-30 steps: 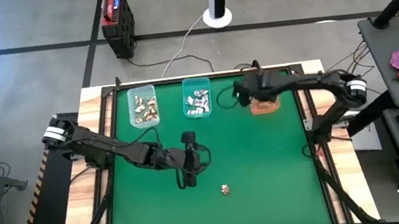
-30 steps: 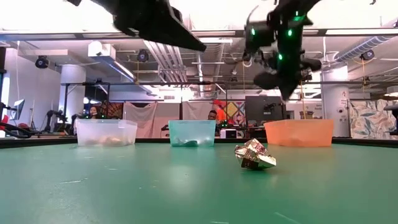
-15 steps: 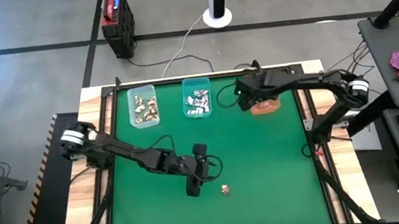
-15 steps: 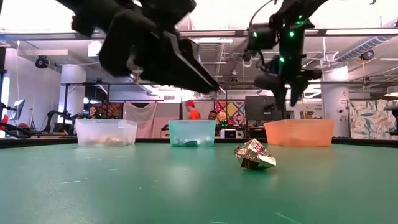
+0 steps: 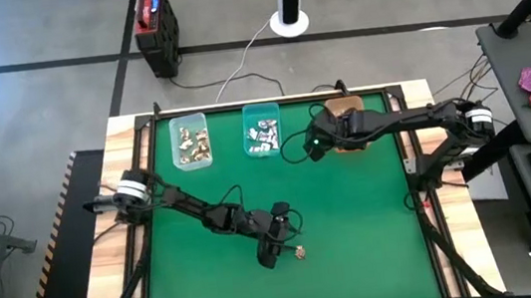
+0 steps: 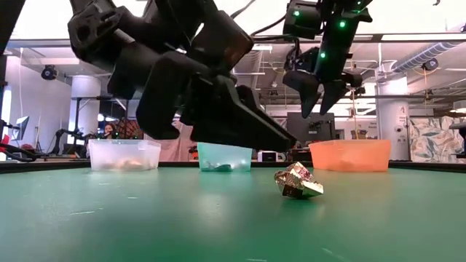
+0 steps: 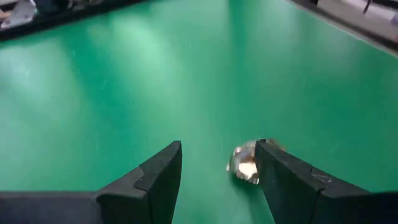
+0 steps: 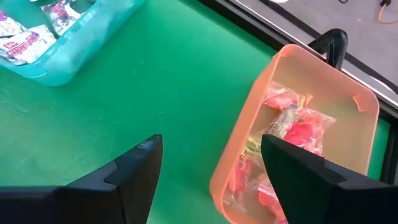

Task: Sort candy by brand, put in halloween buckets
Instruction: Put the gold wrap candy into the white bin

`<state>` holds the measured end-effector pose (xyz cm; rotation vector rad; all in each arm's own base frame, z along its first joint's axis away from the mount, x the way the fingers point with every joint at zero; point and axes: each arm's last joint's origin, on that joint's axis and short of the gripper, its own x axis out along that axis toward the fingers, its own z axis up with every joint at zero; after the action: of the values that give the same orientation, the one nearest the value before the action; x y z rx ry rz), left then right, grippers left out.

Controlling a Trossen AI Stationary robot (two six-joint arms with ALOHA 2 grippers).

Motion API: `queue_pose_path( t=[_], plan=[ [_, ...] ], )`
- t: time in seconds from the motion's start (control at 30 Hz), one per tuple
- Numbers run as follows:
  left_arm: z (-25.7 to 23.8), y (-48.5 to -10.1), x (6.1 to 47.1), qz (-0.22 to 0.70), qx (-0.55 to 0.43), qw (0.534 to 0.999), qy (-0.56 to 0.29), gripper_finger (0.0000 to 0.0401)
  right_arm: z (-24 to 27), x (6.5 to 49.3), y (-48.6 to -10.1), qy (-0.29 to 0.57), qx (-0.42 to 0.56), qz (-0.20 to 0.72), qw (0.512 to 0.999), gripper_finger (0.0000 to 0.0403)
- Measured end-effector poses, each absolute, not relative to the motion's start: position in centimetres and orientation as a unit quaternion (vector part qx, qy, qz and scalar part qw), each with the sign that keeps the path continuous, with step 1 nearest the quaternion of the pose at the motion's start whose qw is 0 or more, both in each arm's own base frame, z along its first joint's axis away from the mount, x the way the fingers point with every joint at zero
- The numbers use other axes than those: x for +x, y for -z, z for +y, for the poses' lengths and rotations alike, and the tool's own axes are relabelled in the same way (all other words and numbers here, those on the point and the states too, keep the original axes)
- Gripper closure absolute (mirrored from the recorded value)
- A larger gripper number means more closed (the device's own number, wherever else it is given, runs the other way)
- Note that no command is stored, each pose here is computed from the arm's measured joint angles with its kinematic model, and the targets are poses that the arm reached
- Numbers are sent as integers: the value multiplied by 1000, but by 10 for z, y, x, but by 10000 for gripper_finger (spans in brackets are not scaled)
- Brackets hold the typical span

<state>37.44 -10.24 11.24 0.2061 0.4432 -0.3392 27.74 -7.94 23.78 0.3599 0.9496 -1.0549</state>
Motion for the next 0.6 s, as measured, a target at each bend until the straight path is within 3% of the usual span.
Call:
queue_pose_path(
  t=[0.43,0.6],
  plan=[
    [-95,-104,379,213,69,959,173,283,-80,277,-238,486,148,434,744,138],
    [-97,-91,386,212,49,956,196,288,-79,277,-236,485,146,437,743,137]
  ],
)
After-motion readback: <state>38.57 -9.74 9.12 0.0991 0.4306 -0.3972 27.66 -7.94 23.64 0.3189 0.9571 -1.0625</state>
